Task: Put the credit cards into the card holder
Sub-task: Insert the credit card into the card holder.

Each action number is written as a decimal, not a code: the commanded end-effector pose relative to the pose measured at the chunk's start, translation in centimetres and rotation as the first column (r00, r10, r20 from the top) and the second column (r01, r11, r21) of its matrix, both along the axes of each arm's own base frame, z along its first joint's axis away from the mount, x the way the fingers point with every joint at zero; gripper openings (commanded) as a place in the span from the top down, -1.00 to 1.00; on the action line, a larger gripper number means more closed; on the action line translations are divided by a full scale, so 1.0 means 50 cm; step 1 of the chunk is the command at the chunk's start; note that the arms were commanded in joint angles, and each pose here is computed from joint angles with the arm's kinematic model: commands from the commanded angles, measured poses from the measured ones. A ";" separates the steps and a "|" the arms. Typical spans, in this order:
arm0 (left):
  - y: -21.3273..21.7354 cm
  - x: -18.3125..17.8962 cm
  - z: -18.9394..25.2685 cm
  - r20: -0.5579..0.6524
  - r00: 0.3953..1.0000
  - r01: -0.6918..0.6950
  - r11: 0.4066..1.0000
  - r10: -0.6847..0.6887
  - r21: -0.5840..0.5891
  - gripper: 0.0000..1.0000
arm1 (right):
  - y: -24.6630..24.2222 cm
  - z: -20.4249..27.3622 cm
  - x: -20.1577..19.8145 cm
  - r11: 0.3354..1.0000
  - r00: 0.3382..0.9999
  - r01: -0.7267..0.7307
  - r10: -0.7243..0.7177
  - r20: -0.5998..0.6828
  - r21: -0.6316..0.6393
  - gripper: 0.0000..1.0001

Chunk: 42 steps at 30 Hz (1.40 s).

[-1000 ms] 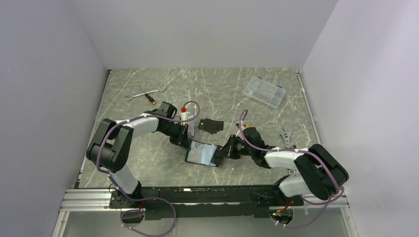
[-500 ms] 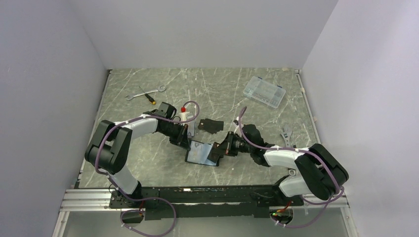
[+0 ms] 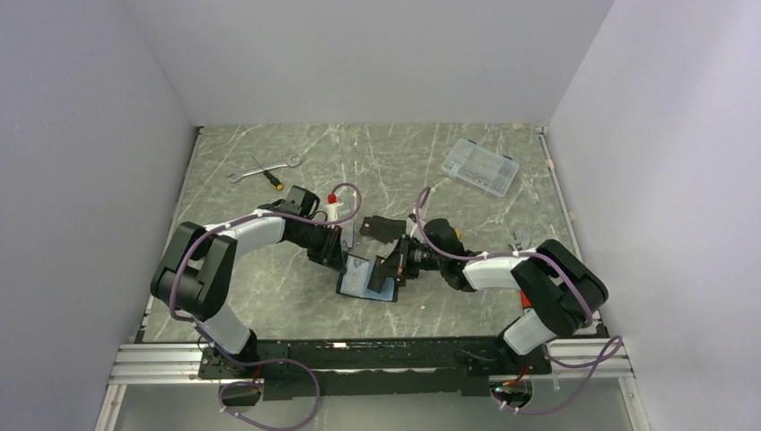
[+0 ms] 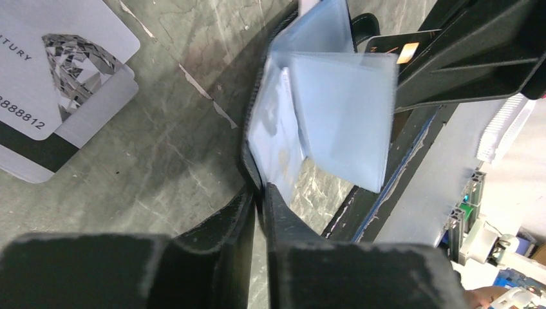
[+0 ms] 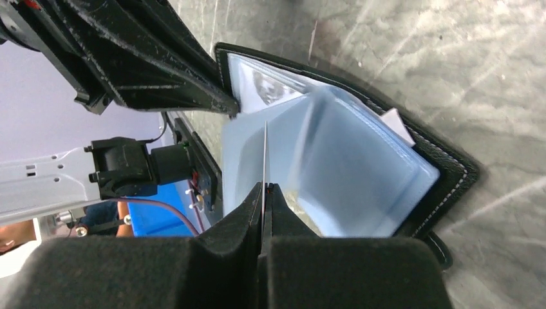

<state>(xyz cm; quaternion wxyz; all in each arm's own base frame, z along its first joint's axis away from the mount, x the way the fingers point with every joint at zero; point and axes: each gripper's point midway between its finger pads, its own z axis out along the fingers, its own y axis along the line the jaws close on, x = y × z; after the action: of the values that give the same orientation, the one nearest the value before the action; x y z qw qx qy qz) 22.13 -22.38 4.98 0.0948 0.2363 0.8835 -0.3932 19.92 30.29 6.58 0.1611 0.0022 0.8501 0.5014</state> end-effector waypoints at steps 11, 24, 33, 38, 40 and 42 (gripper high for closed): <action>0.040 0.036 0.040 0.163 0.985 -0.063 0.995 0.049 0.079 0.10 | 0.072 -0.014 0.003 0.995 0.996 -0.087 0.087 0.000 0.040 1.00; -0.017 0.003 0.093 0.234 0.950 0.230 0.971 -0.208 -0.067 0.31 | 0.066 -0.023 0.003 0.993 0.993 -0.121 0.121 -0.014 0.011 1.00; -0.074 -0.041 0.159 0.158 0.954 0.294 0.898 -0.254 -0.329 0.03 | 0.079 0.096 -0.002 0.973 0.978 -0.171 0.148 0.145 0.158 1.00; -0.076 -0.060 0.166 0.113 0.959 0.282 0.882 -0.259 -0.378 -0.26 | 0.083 0.156 -0.010 0.954 0.960 -0.216 0.168 0.223 0.207 1.00; -0.074 -0.070 0.164 0.099 0.960 0.278 0.878 -0.261 -0.390 -0.29 | 0.086 0.169 -0.011 0.950 0.956 -0.226 0.174 0.236 0.214 1.00; -0.074 -0.074 0.164 0.097 0.962 0.274 0.874 -0.257 -0.400 -0.28 | 0.090 0.180 -0.010 0.946 0.953 -0.234 0.177 0.248 0.225 1.00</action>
<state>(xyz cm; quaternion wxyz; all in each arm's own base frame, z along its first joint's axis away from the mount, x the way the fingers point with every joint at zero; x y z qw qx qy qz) 19.36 -25.66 11.97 0.1069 0.3364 0.7646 -0.5393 19.40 34.08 12.47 0.1751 -0.0902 0.7868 0.5850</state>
